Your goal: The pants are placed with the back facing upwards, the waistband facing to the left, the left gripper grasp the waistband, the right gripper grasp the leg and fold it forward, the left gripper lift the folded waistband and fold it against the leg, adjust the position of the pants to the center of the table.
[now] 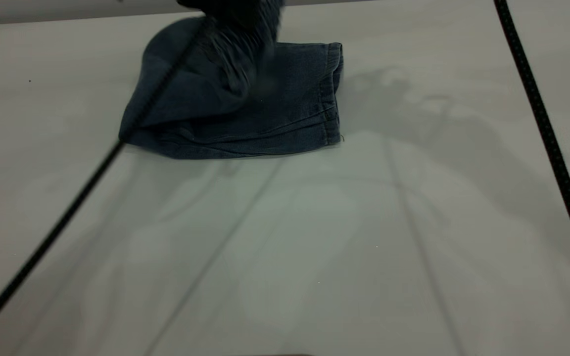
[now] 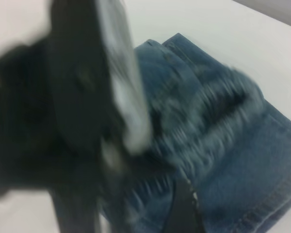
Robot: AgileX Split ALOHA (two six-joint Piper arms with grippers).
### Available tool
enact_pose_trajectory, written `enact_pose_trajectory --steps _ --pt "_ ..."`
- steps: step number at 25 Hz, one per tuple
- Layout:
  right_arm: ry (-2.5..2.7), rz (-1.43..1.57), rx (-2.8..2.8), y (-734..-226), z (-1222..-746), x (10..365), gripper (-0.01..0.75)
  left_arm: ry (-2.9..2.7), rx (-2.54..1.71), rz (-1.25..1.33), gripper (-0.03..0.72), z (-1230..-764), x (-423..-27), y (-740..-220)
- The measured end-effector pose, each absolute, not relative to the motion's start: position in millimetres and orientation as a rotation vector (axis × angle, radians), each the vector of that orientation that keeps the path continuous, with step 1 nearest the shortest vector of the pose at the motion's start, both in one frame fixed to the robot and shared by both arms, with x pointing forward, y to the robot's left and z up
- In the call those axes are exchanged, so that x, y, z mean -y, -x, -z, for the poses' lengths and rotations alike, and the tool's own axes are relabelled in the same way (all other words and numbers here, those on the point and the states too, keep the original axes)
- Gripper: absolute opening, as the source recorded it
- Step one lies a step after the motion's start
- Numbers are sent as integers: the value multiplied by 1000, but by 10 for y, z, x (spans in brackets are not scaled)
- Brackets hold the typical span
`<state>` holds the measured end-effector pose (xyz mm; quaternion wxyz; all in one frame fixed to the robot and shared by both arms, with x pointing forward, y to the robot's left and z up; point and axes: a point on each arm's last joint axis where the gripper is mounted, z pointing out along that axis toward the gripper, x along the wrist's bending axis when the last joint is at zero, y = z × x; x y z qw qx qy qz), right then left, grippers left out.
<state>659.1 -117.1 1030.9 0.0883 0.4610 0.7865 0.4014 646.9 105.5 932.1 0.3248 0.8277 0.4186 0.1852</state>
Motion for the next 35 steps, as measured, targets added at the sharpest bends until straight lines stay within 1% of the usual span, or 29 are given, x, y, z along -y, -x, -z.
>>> enact_pose_trajectory --steps 3,6,8,9,11,14,18,28,35 --pt "-1374 -1194 -2348 -6586 -10307 1169 465 -2193 -1091 -463 370 -9218 -981 -6443" --pt "-1375 -1193 -2352 -6583 -10305 1168 465 -2189 -1089 -465 517 -9237 -977 -6439" --pt "-1375 -1192 -2355 -6581 -10304 1168 465 -2178 -1080 -473 582 -9318 -979 -6431" --pt "-1375 -1192 -2356 -6581 -10304 1168 465 -2169 -1073 -479 601 -9385 -981 -6423" --pt "-1378 -1191 -2364 -6575 -10302 1165 465 -2164 -1058 -471 612 -9510 -983 -6390" --pt "-1385 -1191 -2381 -6562 -10296 1163 465 -2179 -1051 -428 592 -9606 -984 -6332" --pt "-1388 -1184 -2411 -6541 -10287 1158 465 -2244 -1066 -366 569 -9543 -1042 -6307" --pt "-1389 -1178 -2431 -6527 -10280 1154 465 -2347 -1283 -168 566 -9460 -1304 -6247" --pt "-1393 -1178 -2428 -6531 -10280 1163 465 -2423 -1364 -259 566 -9592 -1391 -6320"
